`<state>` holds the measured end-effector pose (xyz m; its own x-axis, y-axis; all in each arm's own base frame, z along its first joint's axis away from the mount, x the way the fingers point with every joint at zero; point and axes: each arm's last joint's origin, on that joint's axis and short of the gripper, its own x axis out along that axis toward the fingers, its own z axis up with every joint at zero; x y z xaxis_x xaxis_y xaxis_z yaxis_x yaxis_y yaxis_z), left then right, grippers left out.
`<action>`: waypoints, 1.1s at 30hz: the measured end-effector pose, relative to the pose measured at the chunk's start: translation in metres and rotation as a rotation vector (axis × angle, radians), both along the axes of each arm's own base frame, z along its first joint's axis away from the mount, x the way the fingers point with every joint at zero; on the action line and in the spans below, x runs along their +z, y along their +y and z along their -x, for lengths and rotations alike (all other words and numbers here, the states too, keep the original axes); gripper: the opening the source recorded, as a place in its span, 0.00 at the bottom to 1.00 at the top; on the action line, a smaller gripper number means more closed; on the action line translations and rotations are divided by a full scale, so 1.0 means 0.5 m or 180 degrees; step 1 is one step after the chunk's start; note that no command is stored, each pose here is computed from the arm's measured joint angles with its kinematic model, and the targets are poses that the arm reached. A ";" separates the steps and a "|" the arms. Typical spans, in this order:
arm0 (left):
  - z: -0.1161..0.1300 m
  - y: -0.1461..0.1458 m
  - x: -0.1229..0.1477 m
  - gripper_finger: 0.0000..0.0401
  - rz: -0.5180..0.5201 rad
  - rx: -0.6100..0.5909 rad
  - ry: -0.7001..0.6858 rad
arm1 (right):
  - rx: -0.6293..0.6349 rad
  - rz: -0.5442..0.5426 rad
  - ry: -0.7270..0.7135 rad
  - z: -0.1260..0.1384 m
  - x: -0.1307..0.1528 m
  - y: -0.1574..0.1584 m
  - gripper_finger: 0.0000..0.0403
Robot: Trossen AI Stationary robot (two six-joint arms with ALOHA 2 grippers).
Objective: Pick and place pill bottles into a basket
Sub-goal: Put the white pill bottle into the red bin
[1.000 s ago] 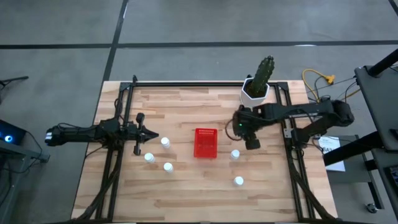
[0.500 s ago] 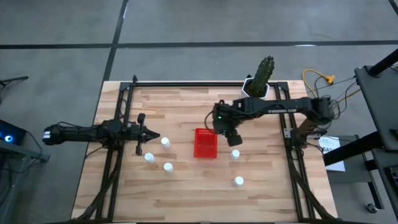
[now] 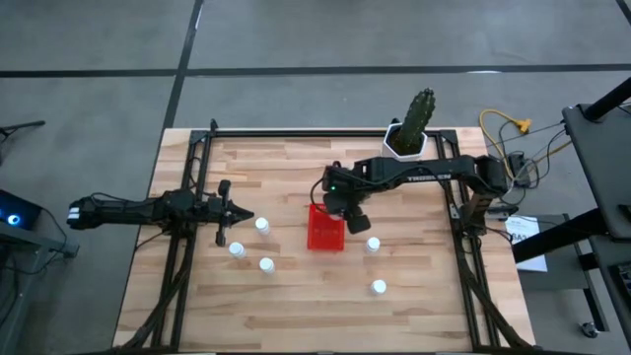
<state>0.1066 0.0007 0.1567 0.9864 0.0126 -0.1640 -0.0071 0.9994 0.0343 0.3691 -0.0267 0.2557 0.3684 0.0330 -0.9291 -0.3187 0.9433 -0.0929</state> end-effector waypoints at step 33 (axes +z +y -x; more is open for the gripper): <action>0.000 0.000 0.000 0.00 0.0000 0.0000 -0.0002 | 0.0051 0.0070 -0.0149 0.000 -0.076 -0.001 0.38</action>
